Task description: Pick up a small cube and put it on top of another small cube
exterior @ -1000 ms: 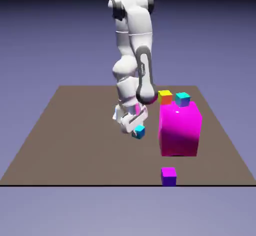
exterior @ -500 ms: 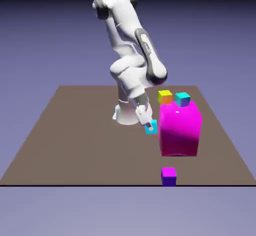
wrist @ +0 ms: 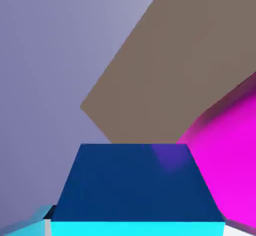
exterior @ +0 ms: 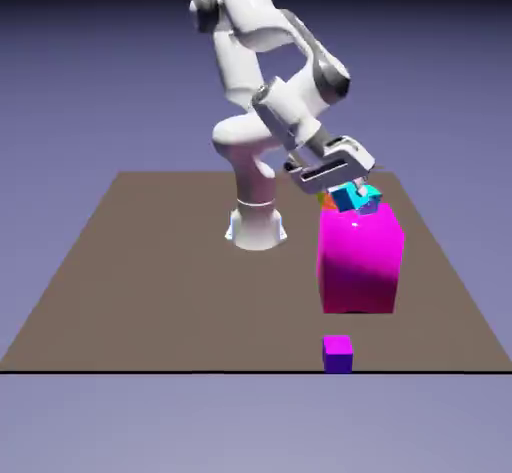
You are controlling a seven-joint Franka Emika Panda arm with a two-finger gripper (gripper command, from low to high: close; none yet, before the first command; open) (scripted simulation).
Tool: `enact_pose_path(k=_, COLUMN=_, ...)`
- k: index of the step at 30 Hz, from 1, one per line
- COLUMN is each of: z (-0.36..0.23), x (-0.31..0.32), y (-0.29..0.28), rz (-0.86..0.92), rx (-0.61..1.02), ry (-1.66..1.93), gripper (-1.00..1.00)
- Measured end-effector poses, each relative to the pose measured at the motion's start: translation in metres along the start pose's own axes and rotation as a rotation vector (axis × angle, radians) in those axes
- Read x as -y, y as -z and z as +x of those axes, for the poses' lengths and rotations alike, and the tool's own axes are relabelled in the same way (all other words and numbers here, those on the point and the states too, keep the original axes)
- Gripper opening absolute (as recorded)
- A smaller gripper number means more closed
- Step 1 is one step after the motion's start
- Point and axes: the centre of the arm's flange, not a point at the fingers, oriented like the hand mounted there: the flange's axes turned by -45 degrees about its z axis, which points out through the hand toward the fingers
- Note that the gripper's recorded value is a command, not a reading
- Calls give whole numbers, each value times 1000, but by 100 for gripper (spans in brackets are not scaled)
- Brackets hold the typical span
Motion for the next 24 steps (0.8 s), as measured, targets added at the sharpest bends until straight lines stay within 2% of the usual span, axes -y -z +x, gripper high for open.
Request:
enact_pose_path(k=8, z=-54, x=11, y=19, rz=-281, rx=51, ry=266, gripper=-100)
enact_pose_path(k=17, z=-103, x=-5, y=30, rz=-705, rx=75, ry=391, gripper=-100)
enact_pose_path(k=18, z=-111, x=-15, y=14, rz=-722, rx=122, ry=382, gripper=-100)
enact_pose_path(k=23, z=-104, x=-52, y=-31, rz=-722, rx=124, ry=383, gripper=-100)
enact_pose_path(k=24, z=-103, x=-59, y=-39, rz=-722, rx=123, ry=382, gripper=100)
